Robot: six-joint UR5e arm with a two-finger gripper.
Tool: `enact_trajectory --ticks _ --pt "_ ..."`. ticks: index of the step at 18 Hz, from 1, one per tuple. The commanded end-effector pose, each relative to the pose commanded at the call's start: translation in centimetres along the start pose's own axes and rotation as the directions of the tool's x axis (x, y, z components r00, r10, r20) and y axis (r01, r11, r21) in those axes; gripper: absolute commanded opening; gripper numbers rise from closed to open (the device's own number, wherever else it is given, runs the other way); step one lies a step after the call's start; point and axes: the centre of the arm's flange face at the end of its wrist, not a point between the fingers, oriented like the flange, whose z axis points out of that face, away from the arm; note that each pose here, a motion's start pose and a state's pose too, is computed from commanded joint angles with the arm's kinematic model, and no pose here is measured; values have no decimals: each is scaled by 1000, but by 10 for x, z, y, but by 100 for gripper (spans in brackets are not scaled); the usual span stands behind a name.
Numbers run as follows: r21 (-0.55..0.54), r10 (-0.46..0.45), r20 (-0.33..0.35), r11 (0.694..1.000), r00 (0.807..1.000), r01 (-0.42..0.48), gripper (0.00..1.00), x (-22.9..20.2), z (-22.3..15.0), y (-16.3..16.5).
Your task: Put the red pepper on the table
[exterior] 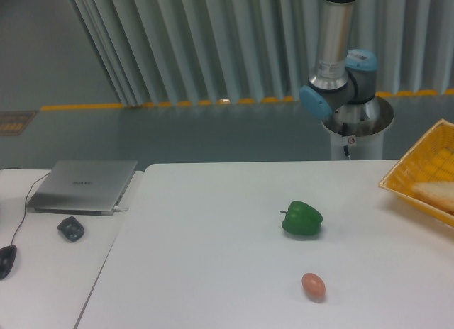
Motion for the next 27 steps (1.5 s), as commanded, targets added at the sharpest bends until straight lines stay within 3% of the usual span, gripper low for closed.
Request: enact_trajectory --ticks 9,27 --pt "30 -64 -12 997 998 64 100 -7 15 35" --pt "69 -94 -47 993 994 97 100 -2 64 46"
